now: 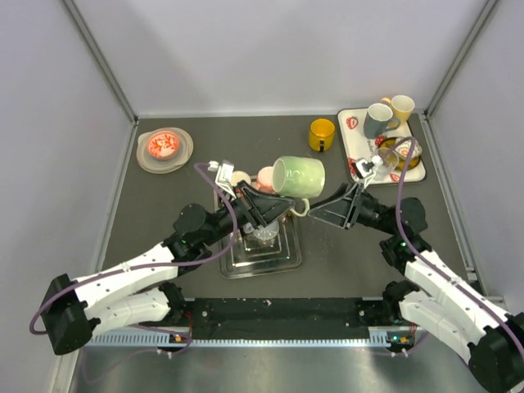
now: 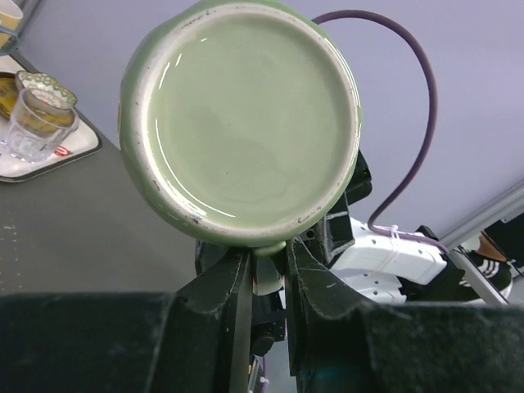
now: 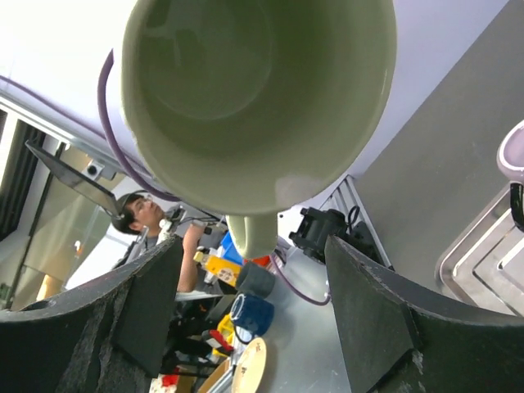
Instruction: Turn the mug right side up
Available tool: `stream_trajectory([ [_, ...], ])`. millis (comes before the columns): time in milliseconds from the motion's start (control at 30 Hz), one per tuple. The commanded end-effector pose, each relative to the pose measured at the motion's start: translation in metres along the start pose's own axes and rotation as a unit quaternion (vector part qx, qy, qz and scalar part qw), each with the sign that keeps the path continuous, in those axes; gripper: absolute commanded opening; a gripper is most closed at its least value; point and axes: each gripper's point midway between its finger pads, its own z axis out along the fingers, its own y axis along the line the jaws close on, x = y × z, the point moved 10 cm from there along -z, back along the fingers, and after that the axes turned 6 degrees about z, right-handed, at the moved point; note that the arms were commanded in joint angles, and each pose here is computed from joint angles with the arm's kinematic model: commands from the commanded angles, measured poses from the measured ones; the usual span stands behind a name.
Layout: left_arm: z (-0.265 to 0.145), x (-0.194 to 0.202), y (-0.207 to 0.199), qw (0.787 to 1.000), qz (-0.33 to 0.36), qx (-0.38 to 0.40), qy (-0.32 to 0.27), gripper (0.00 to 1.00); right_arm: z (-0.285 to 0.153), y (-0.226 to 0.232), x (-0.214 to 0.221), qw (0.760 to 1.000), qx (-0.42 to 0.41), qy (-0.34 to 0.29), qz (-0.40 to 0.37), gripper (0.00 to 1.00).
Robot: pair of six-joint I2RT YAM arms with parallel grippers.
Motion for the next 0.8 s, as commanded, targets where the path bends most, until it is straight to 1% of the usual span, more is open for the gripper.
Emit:
stream_trajectory([
  [0, 0.004, -0.029, -0.031, 0.992, 0.004, 0.105, -0.074, 0.0, 0.005, 0.019, -0.005, 0.998, -0.063, 0.011, -0.027, 0.7],
  [267, 0.006, -0.021, -0.029, 0.991, -0.006, 0.123, -0.053, 0.0, 0.014, 0.023, -0.013, 0.996, -0.085, 0.019, -0.024, 0.66],
  [467, 0.007, -0.016, -0.026, 0.991, -0.013, 0.128, -0.041, 0.0, 0.022, 0.025, -0.015, 0.995, -0.098, 0.021, -0.017, 0.59],
  [500, 0.007, -0.014, -0.026, 0.99, -0.012, 0.132, -0.037, 0.0, 0.023, 0.026, -0.016, 0.995, -0.101, 0.019, -0.016, 0.53],
  [567, 0.006, -0.014, -0.026, 0.989, -0.01, 0.144, -0.042, 0.0, 0.025, 0.025, -0.017, 0.994, -0.104, 0.017, -0.014, 0.46],
  [600, 0.006, -0.01, -0.024, 0.989, -0.013, 0.145, -0.037, 0.0, 0.026, 0.026, -0.017, 0.994, -0.105, 0.016, -0.01, 0.39],
  [700, 0.006, -0.007, -0.021, 0.989, -0.018, 0.142, -0.031, 0.0, 0.027, 0.026, -0.018, 0.994, -0.106, 0.012, -0.01, 0.28],
  [767, 0.005, -0.006, -0.021, 0.989, -0.018, 0.144, -0.028, 0.0, 0.028, 0.026, -0.019, 0.994, -0.105, 0.006, -0.007, 0.27],
])
